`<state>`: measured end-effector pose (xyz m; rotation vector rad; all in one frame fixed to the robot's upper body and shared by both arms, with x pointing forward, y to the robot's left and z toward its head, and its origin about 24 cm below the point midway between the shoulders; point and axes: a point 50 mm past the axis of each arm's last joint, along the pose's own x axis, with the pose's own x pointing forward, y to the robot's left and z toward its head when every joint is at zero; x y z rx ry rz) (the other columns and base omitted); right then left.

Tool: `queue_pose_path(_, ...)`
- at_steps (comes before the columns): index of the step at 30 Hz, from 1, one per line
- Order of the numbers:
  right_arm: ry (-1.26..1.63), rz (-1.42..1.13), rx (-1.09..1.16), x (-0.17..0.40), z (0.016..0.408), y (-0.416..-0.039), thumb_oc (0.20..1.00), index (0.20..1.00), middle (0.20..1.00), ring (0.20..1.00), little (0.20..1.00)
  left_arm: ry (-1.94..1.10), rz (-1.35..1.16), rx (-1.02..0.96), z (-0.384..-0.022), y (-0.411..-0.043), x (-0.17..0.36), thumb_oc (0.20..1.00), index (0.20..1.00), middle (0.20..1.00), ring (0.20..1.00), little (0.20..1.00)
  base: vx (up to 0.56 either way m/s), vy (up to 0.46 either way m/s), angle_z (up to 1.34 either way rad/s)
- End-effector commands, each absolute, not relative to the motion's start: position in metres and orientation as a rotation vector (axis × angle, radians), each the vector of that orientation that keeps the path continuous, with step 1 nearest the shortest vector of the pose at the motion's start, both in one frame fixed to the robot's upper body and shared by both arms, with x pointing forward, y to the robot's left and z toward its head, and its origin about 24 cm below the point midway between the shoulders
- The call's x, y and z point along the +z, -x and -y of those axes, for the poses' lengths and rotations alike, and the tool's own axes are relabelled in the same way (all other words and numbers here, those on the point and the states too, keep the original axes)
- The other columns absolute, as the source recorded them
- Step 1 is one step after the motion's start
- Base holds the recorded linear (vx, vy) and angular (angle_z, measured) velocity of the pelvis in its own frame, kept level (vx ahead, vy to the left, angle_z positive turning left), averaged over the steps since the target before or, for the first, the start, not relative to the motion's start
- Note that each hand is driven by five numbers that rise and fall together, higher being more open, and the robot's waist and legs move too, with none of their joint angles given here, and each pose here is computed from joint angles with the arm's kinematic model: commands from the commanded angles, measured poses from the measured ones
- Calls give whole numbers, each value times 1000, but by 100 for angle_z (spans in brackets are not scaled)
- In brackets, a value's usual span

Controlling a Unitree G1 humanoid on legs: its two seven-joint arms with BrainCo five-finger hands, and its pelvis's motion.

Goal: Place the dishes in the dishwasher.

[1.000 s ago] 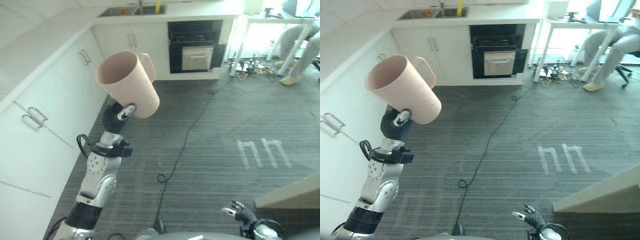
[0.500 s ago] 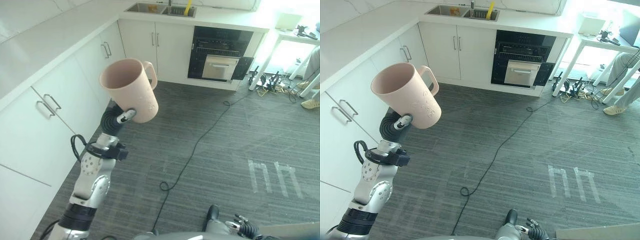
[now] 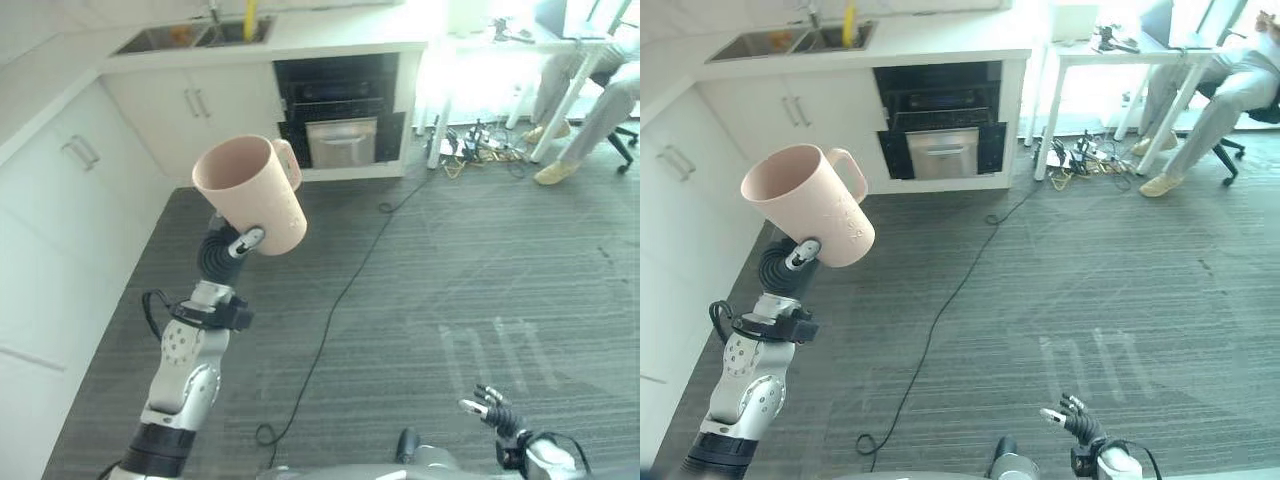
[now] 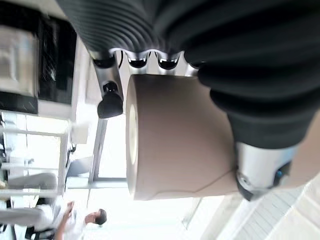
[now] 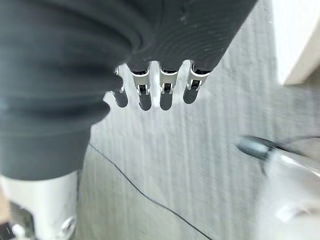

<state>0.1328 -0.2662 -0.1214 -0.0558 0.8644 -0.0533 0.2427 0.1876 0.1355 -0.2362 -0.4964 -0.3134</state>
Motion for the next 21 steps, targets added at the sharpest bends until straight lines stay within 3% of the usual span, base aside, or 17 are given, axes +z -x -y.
queue_pose_path(1,108,-870,44,-125,255,-130,1000,1000,1000,1000,1000,226,645,-295,-195,-237,164,200,200,200,200,200,306,117,-30)
queue_pose_path(11,125,-979,45,-133,263,-106,1000,1000,1000,1000,1000,272,665,-319,-189,-239,159,200,200,200,200,200,220,229,-63)
queue_pose_path(16,86,-1019,13,-138,264,-93,1000,1000,1000,1000,1000,289,636,-352,-185,-244,164,200,200,200,200,200,215,278,34)
queue_pose_path(21,79,-1007,63,-141,253,-96,1000,1000,1000,1000,1000,276,652,-353,-186,-243,167,200,200,200,200,200,81,-11,21)
